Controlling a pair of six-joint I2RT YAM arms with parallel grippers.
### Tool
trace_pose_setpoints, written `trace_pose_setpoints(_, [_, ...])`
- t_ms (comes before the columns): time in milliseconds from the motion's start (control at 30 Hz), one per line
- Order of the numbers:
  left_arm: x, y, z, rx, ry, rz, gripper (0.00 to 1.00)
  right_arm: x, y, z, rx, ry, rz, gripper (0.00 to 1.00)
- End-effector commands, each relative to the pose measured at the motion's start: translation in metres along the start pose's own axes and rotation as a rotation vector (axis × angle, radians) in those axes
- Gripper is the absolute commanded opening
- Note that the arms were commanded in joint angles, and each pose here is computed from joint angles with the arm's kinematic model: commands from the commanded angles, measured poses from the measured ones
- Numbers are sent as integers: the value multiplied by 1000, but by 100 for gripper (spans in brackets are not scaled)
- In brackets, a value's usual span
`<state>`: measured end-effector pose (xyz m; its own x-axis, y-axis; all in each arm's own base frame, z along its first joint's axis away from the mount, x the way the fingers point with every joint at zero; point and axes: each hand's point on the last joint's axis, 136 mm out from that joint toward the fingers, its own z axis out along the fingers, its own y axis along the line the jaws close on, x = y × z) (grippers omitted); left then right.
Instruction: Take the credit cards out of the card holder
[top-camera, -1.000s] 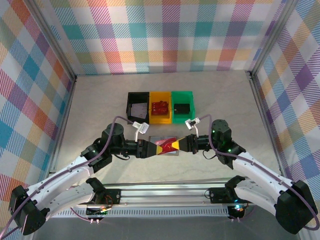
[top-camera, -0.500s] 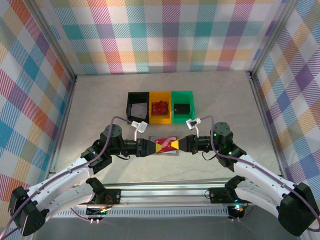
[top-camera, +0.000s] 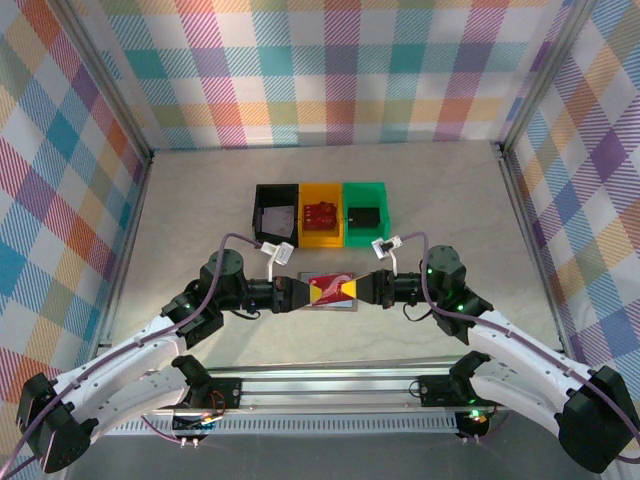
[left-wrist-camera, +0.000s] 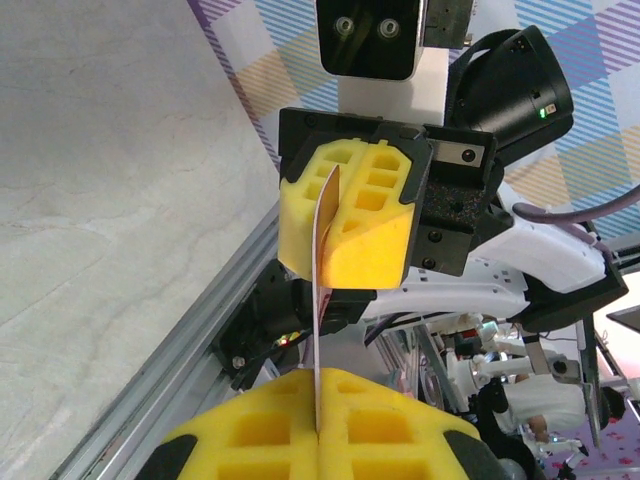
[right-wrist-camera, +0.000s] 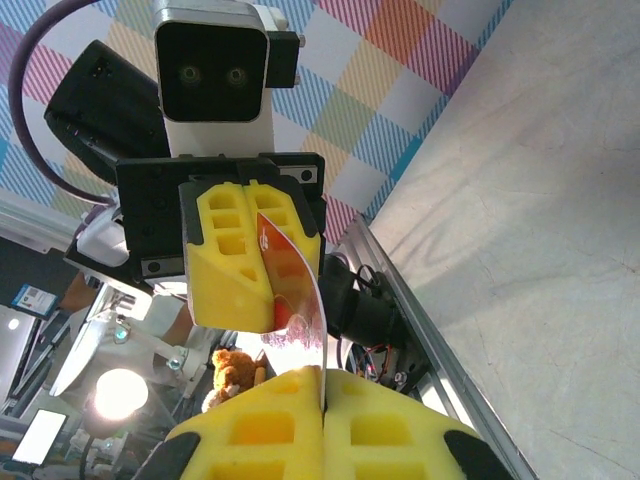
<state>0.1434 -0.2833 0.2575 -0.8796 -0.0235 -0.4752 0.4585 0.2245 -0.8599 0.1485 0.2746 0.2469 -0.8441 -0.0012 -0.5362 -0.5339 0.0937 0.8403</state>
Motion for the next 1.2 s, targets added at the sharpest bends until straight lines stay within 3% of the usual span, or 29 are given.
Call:
trace_pose_setpoints(0, [-8,-17,-6,42,-38,71,0,0,-7,0,61,0,1,5])
trace_pose_setpoints(267, [-12,6,-7,-91,-34,65,0,-12,-22,-12,223,-66,-42,43])
trace_pose_setpoints(667, [-32,27,-14,-216,-20,46,0,-28,-61,-54,512,-246,-3,84])
trace_pose_setpoints(967, [-49,45,-13,-307,14,27,0,-27,-82,-78,609,-316,59,96])
trace_pose_setpoints(1167, [-67,56,-6,-361,42,26,0,-22,-97,-86,652,-330,90,100])
